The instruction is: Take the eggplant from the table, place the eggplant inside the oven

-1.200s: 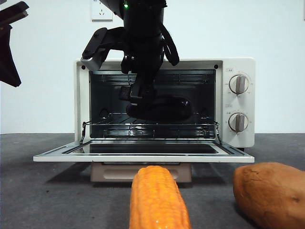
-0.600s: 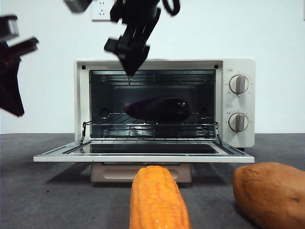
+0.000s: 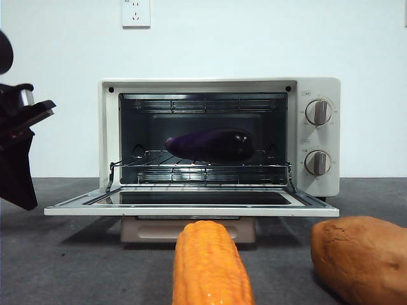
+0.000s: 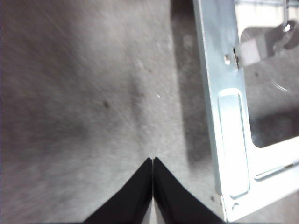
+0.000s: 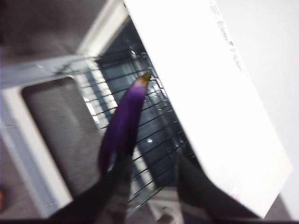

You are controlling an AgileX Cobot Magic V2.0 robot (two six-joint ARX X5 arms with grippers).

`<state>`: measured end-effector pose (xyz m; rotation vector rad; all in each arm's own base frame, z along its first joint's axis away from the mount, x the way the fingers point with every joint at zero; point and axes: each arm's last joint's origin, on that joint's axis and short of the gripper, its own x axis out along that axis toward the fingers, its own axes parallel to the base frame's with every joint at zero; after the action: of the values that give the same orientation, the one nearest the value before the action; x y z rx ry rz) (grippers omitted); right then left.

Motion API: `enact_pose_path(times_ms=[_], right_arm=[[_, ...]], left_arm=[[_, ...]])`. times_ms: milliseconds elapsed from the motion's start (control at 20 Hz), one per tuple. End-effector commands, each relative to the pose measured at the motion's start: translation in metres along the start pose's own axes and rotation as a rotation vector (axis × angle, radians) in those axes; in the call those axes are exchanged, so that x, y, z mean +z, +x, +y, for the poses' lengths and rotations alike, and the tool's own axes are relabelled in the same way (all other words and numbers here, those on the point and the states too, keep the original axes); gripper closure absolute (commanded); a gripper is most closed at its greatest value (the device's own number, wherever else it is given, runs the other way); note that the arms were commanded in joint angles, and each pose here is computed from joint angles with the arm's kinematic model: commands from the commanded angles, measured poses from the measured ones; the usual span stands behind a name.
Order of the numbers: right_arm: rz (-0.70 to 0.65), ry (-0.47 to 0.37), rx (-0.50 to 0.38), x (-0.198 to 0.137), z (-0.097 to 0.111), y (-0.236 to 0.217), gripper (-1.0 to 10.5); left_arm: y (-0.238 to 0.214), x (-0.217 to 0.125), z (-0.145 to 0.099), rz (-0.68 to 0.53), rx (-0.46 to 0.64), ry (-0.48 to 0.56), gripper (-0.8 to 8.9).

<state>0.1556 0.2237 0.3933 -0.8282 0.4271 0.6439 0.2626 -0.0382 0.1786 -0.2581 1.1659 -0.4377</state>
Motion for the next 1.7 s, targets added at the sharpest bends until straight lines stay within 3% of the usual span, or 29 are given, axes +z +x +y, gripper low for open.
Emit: enact_pose_path(times_ms=[50, 200, 850, 1700], right_arm=[[-0.056, 0.091, 0.033, -0.001, -0.004, -0.023, 9.0], [-0.109, 0.110, 0.047, -0.006, -0.011, -0.044, 9.4], [-0.264, 0.197, 0.010, -0.028, -0.032, -0.103, 9.4], [-0.228, 0.209, 0.025, -0.037, -0.032, -0.110, 9.4]], left_arm=[[0.008, 0.001, 0.007, 0.030, -0.077, 0.002, 8.07], [0.016, -0.001, 0.014, 0.059, -0.119, -0.012, 8.08], [0.043, -0.003, 0.023, 0.121, -0.293, -0.057, 8.08], [0.050, 0.003, 0.025, 0.072, -0.461, -0.038, 8.08]])
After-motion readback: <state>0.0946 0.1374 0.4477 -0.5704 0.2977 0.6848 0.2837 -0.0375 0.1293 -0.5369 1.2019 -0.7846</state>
